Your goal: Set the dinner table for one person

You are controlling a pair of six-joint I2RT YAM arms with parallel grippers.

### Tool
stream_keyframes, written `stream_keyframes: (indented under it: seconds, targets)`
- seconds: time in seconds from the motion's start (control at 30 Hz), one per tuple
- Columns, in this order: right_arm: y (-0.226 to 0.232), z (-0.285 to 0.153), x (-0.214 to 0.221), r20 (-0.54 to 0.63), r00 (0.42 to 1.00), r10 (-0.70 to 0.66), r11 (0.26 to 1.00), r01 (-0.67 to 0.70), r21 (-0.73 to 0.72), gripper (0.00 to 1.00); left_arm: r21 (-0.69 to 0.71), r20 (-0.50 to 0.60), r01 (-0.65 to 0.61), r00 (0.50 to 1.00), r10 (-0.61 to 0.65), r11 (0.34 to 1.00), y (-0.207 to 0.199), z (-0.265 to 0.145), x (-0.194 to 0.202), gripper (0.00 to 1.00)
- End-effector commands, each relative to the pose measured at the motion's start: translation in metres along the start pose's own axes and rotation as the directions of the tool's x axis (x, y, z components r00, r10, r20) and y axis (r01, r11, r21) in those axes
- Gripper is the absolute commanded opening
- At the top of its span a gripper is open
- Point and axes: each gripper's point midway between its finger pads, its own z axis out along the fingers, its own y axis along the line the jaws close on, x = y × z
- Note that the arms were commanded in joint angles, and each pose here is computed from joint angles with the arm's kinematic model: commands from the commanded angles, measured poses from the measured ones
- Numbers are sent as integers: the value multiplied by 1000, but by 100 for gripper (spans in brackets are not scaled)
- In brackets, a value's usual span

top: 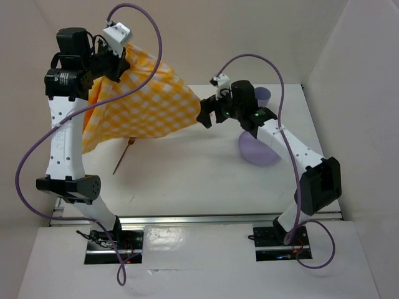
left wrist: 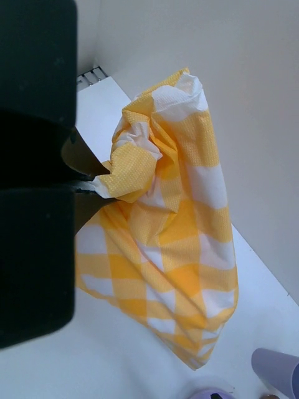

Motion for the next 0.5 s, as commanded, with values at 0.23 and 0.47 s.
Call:
stream_keyframes:
  seconds: [0.23,0.47]
  targets:
    - [18,19,36,90,972,218,922,-174,-347,100,79,161,-21,987,8,997,-23,-24,-49,0]
    - [2,47,33,95,978,183,934,-143,-327,100,79,124,-39,992,29,996,-25,-24,-36,0]
